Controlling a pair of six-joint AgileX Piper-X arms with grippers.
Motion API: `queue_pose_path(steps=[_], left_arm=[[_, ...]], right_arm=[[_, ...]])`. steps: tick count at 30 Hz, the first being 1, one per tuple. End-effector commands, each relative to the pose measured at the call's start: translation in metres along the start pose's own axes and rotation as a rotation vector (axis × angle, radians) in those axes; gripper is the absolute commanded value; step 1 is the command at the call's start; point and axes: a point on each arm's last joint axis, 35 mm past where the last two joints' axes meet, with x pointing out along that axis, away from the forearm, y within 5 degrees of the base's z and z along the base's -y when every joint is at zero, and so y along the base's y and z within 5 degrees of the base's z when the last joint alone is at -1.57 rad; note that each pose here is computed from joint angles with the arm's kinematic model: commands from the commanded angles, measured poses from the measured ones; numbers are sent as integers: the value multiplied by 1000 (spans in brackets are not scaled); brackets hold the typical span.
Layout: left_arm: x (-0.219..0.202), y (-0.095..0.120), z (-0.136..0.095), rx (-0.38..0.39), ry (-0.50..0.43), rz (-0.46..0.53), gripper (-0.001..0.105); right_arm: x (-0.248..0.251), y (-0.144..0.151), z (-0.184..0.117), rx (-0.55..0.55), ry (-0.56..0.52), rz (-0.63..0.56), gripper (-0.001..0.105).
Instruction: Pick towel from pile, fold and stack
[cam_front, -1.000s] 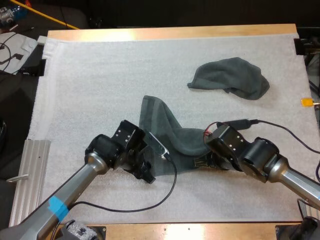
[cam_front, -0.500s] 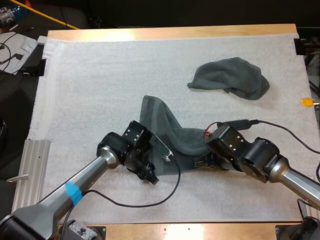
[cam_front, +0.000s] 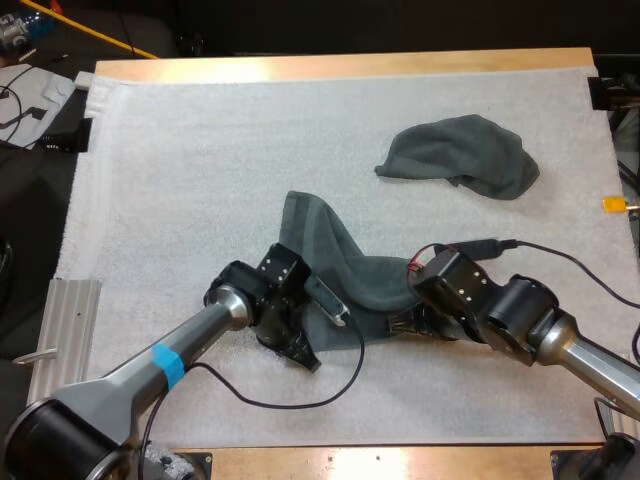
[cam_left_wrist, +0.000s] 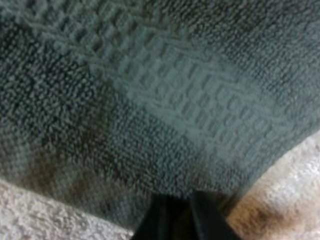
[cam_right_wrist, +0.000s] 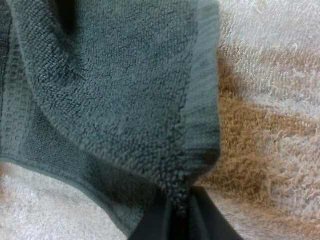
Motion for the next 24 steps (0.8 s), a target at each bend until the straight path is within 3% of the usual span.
queue_pose_path(steps=[1, 7, 16, 20, 22, 24], left_arm=[[3, 0, -2, -10, 23, 15, 0], [-9, -2, -4, -17, 12, 14, 0], [-87, -14, -28, 10, -139, 30, 0], [-91, -14, -29, 9, -176, 19, 0], [-94, -15, -31, 16, -188, 11, 3], [-95, -16, -31, 27, -195, 3, 12]], right_arm=[[-1, 0, 1, 4, -12, -4, 0], [-1, 0, 2, -6, -26, -7, 0], [-44, -3, 8, -3, -164, 26, 0], [-31, -3, 4, 0, -116, 18, 0], [-33, -3, 4, 3, -115, 18, 0], [-32, -3, 3, 2, -109, 19, 0]])
